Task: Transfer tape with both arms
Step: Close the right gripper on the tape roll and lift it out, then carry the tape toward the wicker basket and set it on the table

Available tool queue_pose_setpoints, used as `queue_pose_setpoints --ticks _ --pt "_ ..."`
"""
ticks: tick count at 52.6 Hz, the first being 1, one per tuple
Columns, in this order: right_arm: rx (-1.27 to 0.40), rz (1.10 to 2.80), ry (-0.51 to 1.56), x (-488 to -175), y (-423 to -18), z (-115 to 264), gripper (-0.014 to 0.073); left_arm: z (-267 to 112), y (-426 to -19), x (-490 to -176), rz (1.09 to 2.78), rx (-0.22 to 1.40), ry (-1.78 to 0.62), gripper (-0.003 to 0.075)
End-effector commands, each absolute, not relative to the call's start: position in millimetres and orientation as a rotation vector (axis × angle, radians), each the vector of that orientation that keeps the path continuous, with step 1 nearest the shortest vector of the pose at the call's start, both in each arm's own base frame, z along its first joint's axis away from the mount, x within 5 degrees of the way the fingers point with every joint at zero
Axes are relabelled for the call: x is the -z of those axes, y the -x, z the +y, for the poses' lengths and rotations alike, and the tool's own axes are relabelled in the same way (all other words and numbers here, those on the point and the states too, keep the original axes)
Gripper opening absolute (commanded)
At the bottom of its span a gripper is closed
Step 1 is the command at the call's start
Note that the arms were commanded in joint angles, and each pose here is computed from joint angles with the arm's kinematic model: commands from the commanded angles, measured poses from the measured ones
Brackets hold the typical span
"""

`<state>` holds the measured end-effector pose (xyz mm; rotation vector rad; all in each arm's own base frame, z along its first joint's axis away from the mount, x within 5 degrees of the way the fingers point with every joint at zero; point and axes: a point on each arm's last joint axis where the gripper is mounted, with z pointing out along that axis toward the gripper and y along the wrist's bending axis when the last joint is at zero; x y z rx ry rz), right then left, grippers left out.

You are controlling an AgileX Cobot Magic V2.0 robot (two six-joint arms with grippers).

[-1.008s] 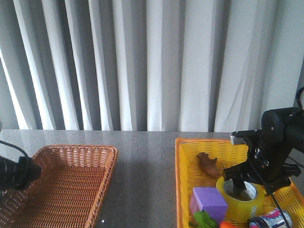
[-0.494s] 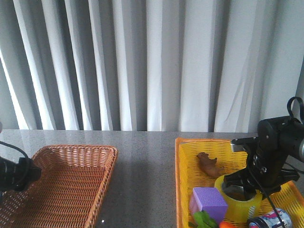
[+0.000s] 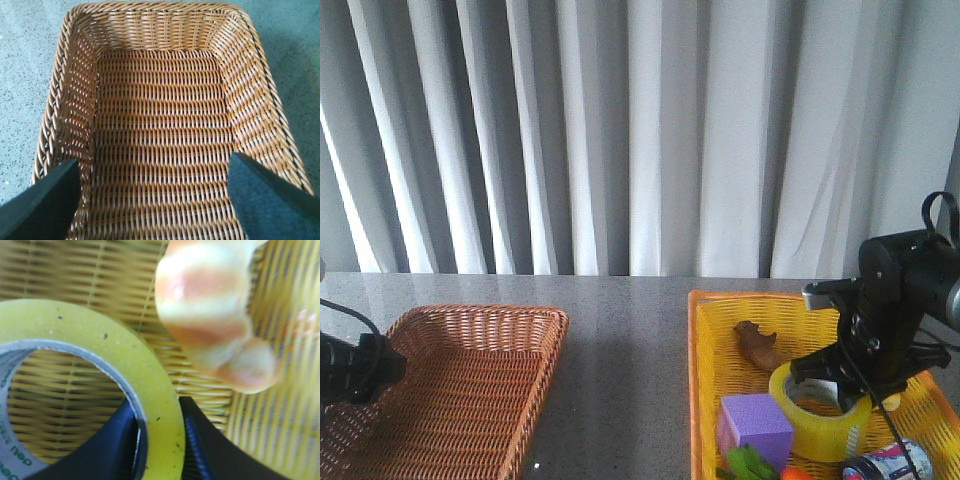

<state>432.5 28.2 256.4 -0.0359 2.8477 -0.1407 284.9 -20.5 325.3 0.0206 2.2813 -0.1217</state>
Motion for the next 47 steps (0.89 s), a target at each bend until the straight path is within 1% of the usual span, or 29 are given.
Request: queue_pose_setpoints --ticks 1,8,13,18,23,28,34,40,47 --pt "0.163 2.619 0.036 -330 -423 24 0.0064 -23 -284 -348 2.165 0.145 -0.003 0.0586" --pt "0.134 2.478 0.02 -378 -410 23 0.0065 -23 -284 -348 2.165 0.145 -0.003 0.0586" --pt "0.093 2.4 0.031 -406 -398 26 0.0066 -23 -284 -348 2.165 0.145 -0.003 0.0586" --pt "-0.026 2.344 0.093 -427 -387 38 0.0069 -23 -284 -348 2.165 0.145 -0.003 0.0586" --pt "-0.14 2.309 0.195 -438 -381 59 0.0071 -23 -284 -348 2.165 0.145 -0.003 0.0586" --pt "-0.201 2.285 0.3 -439 -378 88 0.0072 -23 -284 -348 2.165 0.146 -0.002 0.0586" --pt "-0.195 2.273 0.423 -433 -378 126 0.0078 -23 -284 -348 2.169 0.146 -0.003 0.0586" --pt "-0.176 2.285 0.535 -418 -381 165 0.0079 -23 -283 -348 2.171 0.147 -0.003 0.0586" --pt "-0.151 2.326 0.586 -393 -389 194 0.0081 -23 -283 -348 2.181 0.147 -0.004 0.0586"
